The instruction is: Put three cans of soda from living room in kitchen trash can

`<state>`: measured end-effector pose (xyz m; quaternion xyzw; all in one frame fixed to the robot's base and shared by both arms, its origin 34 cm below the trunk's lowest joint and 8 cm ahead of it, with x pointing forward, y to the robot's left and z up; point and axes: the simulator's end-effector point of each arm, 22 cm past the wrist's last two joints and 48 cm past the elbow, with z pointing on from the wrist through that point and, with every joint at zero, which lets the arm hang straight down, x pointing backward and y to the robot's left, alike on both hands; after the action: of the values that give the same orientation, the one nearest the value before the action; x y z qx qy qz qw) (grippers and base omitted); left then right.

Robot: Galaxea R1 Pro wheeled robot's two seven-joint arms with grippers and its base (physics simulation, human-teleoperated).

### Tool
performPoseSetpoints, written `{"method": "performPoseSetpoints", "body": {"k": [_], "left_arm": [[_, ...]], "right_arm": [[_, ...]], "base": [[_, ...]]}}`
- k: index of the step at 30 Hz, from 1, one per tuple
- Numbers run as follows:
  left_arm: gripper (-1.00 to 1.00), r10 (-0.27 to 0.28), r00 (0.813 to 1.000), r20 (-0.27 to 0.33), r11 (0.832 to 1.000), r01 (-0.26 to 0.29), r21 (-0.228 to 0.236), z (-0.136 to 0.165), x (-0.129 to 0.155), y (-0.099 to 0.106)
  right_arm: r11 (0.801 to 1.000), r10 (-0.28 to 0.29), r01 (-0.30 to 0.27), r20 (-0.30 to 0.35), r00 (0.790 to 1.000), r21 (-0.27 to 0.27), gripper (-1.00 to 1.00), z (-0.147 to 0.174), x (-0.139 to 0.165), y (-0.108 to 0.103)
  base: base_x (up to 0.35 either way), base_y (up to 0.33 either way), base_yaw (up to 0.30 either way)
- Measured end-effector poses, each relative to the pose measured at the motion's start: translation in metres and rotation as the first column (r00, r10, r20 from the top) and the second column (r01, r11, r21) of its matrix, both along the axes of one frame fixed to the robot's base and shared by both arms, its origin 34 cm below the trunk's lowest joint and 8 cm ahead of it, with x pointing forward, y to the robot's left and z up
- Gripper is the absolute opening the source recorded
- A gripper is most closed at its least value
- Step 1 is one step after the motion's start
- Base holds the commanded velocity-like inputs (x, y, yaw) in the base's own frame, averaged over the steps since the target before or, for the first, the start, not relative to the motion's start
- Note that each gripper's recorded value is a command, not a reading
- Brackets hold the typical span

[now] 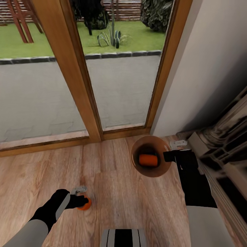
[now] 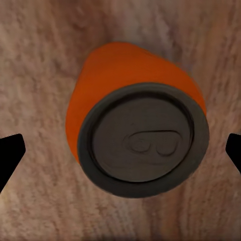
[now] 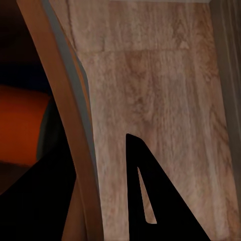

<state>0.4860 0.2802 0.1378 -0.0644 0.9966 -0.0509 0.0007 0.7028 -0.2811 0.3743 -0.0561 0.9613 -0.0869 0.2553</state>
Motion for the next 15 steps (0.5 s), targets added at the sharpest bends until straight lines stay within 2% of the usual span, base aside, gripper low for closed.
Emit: {"method": "performPoseSetpoints", "body": {"k": [5,15], "left_arm": [[1.0,-0.001,1.0,-0.021,1.0,0.001,0.0,-0.009,-0.008,0.0],[1.0,-0.001,1.0,-0.019,1.0,0.001,0.0,-0.008,-0.007,0.0]], "right_arm": [[1.0,0.0,0.0,-0.02,1.0,0.0,-1.0,-0.013,-0.003,0.0],[1.0,0.001,-0.001,-0.02,1.0,0.001,-1.0,-0.013,-0.003,0.001]], "base": [[0.0,0.0,0.0],[0.0,0.0,0.0]]}}
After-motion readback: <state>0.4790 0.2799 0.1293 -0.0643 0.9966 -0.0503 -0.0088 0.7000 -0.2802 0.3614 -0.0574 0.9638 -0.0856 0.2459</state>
